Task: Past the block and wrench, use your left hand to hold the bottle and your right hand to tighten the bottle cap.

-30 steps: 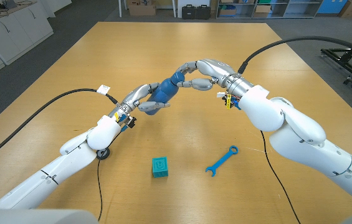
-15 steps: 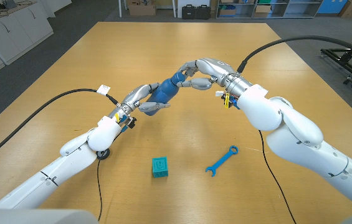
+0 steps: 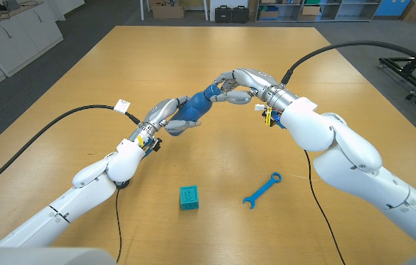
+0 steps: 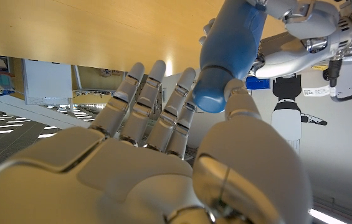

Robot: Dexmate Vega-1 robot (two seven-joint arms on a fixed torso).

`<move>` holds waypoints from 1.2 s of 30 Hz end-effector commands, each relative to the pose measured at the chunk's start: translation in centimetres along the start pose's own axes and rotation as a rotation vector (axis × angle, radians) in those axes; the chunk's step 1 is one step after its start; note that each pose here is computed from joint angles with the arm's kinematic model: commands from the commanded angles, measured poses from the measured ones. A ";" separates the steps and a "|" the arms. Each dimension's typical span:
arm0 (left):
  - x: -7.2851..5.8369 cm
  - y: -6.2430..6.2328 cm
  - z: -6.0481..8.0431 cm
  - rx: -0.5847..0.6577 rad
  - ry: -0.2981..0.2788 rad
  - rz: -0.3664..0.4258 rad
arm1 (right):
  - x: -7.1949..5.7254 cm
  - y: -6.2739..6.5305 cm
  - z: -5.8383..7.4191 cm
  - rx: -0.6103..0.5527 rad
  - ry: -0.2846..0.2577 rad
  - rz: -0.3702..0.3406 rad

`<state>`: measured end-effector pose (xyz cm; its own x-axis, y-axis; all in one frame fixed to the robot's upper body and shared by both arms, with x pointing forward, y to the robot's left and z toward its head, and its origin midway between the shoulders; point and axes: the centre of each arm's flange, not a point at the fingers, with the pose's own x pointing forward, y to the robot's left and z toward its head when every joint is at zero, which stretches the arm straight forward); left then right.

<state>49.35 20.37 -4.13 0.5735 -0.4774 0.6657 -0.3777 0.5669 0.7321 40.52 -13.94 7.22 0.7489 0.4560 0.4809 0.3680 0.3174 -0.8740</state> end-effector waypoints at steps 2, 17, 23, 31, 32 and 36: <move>0.0 -0.1 0.4 0.065 0.003 0.025 | 0.3 -0.4 -0.2 0.059 0.013 0.029; -0.3 -0.1 1.2 0.130 -0.005 0.077 | 0.1 -0.7 0.3 0.053 0.069 0.028; -0.5 -0.1 1.4 0.156 -0.004 0.088 | 0.0 -0.9 0.6 0.046 0.097 0.041; -0.5 -0.1 1.5 0.159 0.000 0.085 | -0.2 -1.1 0.8 0.052 0.139 0.075; -0.5 -0.1 1.5 0.159 -0.001 0.085 | -0.2 -1.2 0.8 0.053 0.144 0.083; -0.6 -0.1 1.6 0.167 -0.003 0.090 | -0.2 -1.4 0.9 0.058 0.166 0.113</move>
<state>48.15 19.63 -4.31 0.5364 -0.4352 0.7231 -0.5262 0.4975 0.6897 39.81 -13.74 8.09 0.8315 0.3763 0.4087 0.2902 0.3333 -0.8971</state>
